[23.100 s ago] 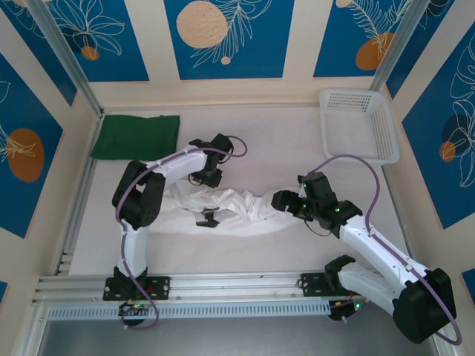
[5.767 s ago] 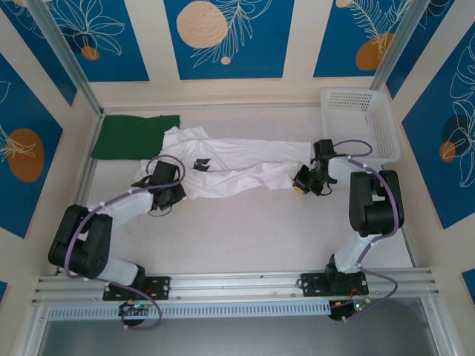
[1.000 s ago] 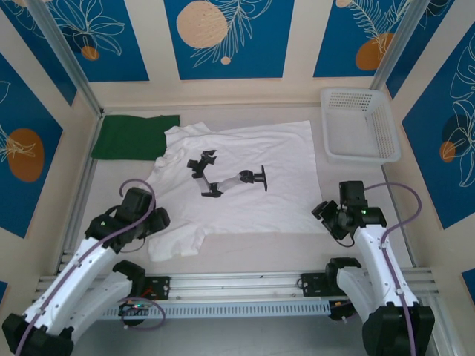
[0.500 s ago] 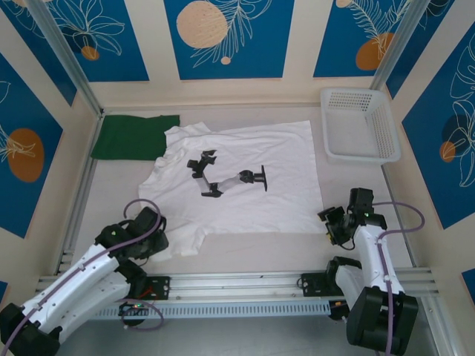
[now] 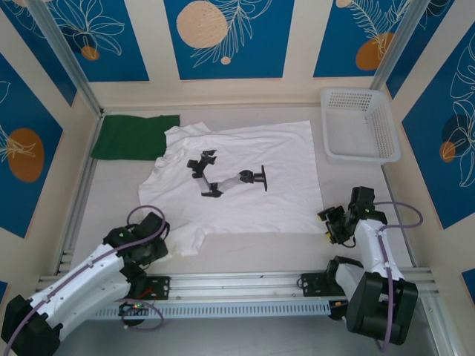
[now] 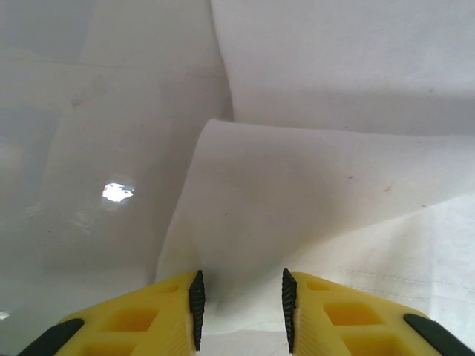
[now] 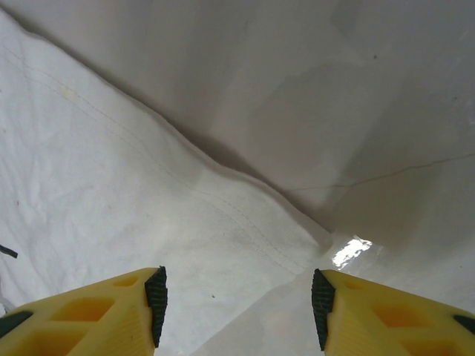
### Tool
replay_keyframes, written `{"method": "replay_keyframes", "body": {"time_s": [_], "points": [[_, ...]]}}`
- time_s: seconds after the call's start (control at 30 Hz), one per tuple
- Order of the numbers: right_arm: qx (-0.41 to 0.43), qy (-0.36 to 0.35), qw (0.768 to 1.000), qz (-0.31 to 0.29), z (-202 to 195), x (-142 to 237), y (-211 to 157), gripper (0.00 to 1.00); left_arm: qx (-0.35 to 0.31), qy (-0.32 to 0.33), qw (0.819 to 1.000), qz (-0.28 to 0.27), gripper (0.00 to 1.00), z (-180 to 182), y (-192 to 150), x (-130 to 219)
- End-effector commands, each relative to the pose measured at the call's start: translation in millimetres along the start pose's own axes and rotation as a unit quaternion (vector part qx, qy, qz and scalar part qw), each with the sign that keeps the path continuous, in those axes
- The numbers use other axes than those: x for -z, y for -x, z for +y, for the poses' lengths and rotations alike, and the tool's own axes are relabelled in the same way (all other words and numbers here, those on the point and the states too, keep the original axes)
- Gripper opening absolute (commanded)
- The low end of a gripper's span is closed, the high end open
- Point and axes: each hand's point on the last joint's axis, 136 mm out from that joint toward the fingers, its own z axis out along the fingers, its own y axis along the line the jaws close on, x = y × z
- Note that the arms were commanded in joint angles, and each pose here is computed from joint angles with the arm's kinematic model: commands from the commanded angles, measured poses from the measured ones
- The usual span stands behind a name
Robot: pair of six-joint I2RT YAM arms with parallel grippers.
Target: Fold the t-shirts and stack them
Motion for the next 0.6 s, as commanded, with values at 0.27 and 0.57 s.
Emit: {"method": "replay_keyframes", "body": {"time_s": [0.27,0.57], "points": [[0.011,-0.009,1.0,0.017,3.8,1.9,0.3,0.53,-0.047,0.015,0.998,0.029,0.36,-12.3,-3.1,-5.1],[-0.01,-0.07,0.996,0.045,-7.5,-1.9,-0.5,0.5,-0.07,0.015,0.997,0.027,0.5,-20.9,2.7,0.6]]}}
